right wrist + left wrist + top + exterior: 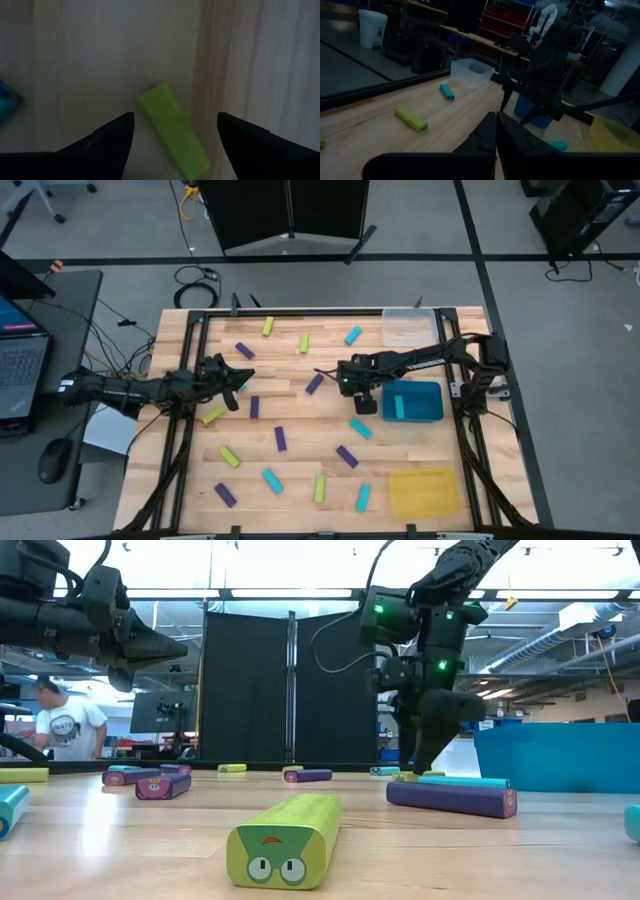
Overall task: Sort blocks
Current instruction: Put the light green block into the yellow bin
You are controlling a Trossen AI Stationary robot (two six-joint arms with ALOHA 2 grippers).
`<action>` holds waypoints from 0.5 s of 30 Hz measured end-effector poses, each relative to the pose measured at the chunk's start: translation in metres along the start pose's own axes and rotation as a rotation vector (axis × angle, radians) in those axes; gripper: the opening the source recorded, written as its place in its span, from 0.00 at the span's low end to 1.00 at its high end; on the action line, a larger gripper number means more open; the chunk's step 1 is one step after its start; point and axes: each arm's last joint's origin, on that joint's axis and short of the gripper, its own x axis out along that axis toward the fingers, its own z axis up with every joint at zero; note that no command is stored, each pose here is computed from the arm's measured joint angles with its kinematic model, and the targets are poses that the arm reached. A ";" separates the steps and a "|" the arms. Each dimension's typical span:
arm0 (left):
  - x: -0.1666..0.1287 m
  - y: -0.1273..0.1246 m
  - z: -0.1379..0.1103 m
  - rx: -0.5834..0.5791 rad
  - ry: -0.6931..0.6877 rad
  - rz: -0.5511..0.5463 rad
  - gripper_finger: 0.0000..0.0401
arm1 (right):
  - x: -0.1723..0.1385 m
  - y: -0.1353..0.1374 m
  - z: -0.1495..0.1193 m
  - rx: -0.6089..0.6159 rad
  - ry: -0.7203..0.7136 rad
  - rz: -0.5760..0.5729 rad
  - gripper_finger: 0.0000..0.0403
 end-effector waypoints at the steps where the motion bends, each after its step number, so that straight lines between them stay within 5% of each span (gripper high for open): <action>1: 0.000 0.000 0.000 0.001 0.003 0.001 0.04 | 0.000 0.000 0.001 0.001 -0.009 -0.001 0.74; 9: 0.002 0.003 -0.010 -0.079 0.099 0.035 0.04 | -0.045 -0.006 0.017 0.090 -0.212 -0.025 0.73; 15: 0.010 -0.005 -0.005 -0.065 0.367 0.102 0.16 | -0.114 -0.012 0.020 0.127 -0.530 -0.070 0.73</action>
